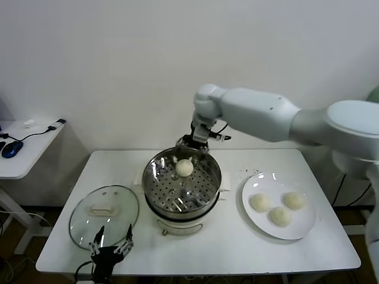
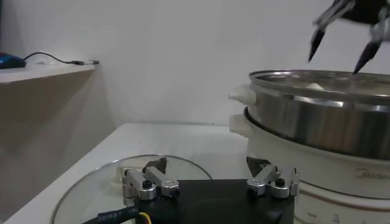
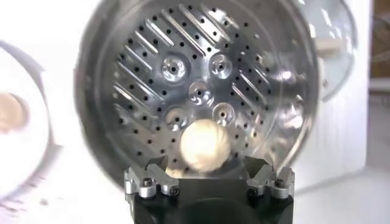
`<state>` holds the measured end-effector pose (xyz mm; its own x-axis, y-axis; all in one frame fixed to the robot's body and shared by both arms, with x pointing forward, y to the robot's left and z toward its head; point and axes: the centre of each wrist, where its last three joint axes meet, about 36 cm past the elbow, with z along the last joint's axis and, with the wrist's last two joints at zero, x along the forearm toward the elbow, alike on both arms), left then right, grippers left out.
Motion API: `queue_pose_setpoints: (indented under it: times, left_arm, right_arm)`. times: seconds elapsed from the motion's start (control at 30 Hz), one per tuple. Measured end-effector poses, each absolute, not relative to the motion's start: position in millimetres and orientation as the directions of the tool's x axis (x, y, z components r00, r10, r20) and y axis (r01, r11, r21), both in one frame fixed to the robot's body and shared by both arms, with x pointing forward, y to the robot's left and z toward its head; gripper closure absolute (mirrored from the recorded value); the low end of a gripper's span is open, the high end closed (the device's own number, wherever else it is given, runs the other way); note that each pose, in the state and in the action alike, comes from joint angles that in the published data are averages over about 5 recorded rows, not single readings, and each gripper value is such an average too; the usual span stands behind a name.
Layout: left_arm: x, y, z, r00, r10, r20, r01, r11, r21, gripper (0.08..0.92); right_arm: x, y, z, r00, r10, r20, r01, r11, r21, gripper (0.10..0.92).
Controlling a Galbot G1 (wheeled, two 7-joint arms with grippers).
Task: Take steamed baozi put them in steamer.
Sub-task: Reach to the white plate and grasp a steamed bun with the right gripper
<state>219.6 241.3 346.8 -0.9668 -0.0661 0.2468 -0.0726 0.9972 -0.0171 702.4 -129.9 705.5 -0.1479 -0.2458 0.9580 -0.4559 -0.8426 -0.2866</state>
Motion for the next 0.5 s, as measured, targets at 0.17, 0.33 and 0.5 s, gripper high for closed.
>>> queue_pose_setpoints:
  times: [0.17,0.33,0.5]
  left_arm:
    - [222.2,243.1,347.8,-0.968,-0.069,0.239,-0.076,0.997,-0.018,0.177]
    - [225.0,244.1,349.3,-0.97,-0.071,0.235,-0.079,0.997,-0.025,0.177]
    - [225.8,244.8,352.6,-0.97,-0.07,0.232,-0.079,0.996,-0.03,0.177]
  right_arm:
    - [682.4,-204.1,713.2,-0.192,-0.214,0.958,-0.687,-0.668,-0.287,0.199]
    - [650.8,-265.7,681.5,-0.19,-0.179,0.965,-0.852,-0.458,-0.253,0.2]
    - [625.0,-302.7,638.4,-0.179,-0.153,0.972,-0.939,-0.268,-0.215,0.199]
